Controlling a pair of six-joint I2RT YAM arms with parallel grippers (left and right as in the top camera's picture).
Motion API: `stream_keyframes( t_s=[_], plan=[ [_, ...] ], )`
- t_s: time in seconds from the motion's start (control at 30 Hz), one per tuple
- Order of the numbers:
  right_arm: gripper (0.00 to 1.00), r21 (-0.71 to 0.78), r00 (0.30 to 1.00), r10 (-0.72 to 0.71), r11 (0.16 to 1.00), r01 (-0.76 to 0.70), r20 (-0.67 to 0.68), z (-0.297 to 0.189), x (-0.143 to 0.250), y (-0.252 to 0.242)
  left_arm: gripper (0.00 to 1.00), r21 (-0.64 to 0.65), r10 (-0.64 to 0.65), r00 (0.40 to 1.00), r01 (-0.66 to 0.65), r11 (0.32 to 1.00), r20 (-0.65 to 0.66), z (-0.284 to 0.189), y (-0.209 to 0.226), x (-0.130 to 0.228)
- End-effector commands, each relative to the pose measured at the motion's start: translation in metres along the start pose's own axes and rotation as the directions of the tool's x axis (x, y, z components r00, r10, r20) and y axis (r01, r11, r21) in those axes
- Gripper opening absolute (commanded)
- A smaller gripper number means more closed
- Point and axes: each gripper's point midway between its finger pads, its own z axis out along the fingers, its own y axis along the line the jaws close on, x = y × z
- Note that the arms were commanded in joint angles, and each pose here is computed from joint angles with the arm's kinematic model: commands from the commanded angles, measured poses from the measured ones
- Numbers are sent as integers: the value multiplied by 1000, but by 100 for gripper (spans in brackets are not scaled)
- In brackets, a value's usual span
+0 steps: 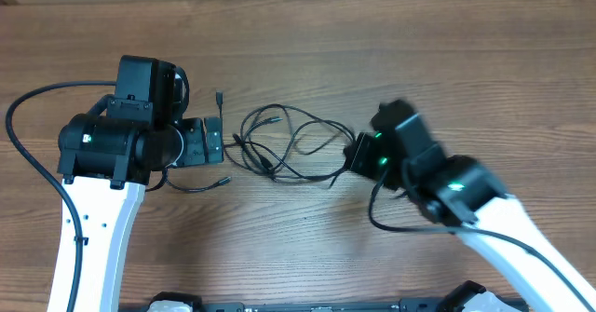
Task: Untangle cables
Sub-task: 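Pull the grasped cable up and right with the right gripper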
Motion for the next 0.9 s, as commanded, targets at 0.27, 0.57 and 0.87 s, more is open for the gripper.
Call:
stream_keyframes(
  t_s=[0.27, 0.57, 0.87],
  plan=[
    [4, -214, 874, -105, 949, 230, 474, -196, -98, 104, 100, 12, 16, 1000, -16, 1000, 25, -7, -2, -3],
    [4, -122, 743, -65, 973, 194, 666, -250, -137, 98, 100, 12, 16, 1000, -16, 1000, 25, -7, -2, -3],
    [4, -70, 526, 44, 997, 29, 849, -312, -173, 73, 100, 12, 16, 1000, -16, 1000, 25, -7, -2, -3]
  ],
)
